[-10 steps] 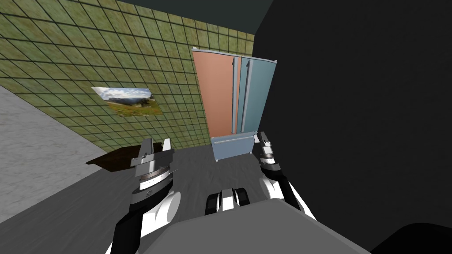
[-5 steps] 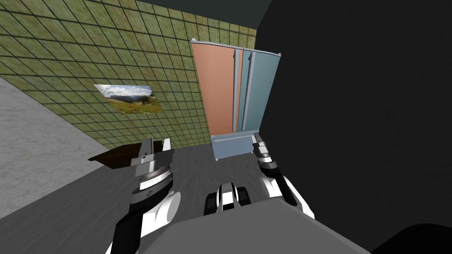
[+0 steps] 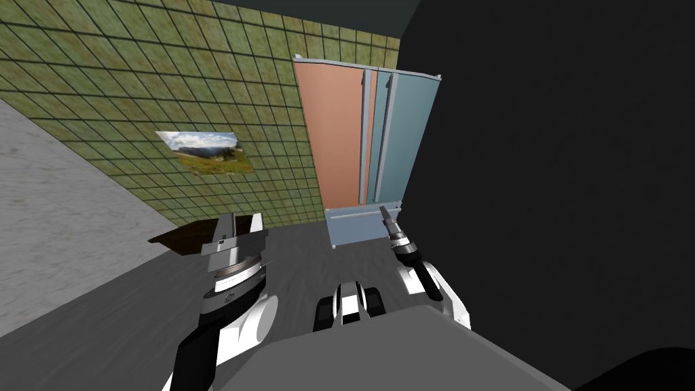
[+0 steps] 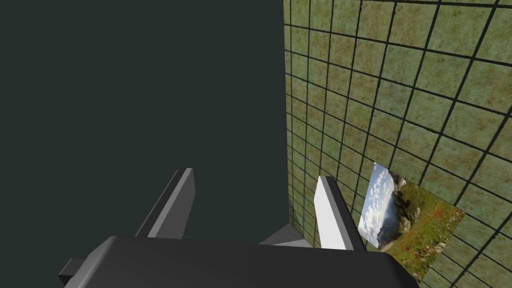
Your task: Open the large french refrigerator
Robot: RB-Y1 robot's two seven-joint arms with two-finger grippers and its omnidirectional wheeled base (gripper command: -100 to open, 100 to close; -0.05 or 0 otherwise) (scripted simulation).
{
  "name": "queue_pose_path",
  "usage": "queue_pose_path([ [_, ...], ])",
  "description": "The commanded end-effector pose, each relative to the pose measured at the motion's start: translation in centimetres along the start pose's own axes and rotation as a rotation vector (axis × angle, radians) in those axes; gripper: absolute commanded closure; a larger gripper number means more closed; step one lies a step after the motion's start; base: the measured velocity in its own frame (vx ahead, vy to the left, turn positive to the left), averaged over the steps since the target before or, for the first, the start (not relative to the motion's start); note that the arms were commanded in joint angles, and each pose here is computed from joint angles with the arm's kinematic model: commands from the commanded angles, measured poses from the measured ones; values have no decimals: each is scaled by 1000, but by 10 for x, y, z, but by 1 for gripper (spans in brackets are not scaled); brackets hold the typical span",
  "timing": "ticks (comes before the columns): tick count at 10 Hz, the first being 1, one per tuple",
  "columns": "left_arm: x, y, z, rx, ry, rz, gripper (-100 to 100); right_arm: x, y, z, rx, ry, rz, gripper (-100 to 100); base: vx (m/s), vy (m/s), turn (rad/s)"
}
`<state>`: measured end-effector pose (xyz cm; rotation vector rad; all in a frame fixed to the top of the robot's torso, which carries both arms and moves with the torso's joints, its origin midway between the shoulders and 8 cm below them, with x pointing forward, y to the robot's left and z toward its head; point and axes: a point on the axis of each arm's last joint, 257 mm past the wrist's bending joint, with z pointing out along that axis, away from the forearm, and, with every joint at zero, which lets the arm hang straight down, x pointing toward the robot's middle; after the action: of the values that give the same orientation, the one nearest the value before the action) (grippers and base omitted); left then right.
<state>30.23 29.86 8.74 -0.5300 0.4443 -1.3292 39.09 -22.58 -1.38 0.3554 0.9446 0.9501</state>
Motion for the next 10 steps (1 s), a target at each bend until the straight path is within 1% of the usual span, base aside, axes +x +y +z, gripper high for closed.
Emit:
queue_pose_path([
  [1,0,0,0,0,0,0,0,16,-21,6,32,56,-146,-100,50,-54,82],
  [2,0,0,0,0,0,0,0,17,-21,6,31,60,-156,-100,39,-29,34],
  [4,0,0,0,0,0,0,0,29,-38,11,53,102,-276,-100,39,-24,66],
  [5,0,0,0,0,0,0,0,30,-38,11,52,105,-284,-100,37,-28,35],
  [7,0,0,0,0,0,0,0,40,-56,16,76,146,-408,-100,44,-37,67],
  [8,0,0,0,0,0,0,0,41,-56,16,74,150,-419,-100,35,-36,35],
  [10,0,0,0,0,0,0,0,50,-76,21,101,192,-546,-100,38,-38,68],
])
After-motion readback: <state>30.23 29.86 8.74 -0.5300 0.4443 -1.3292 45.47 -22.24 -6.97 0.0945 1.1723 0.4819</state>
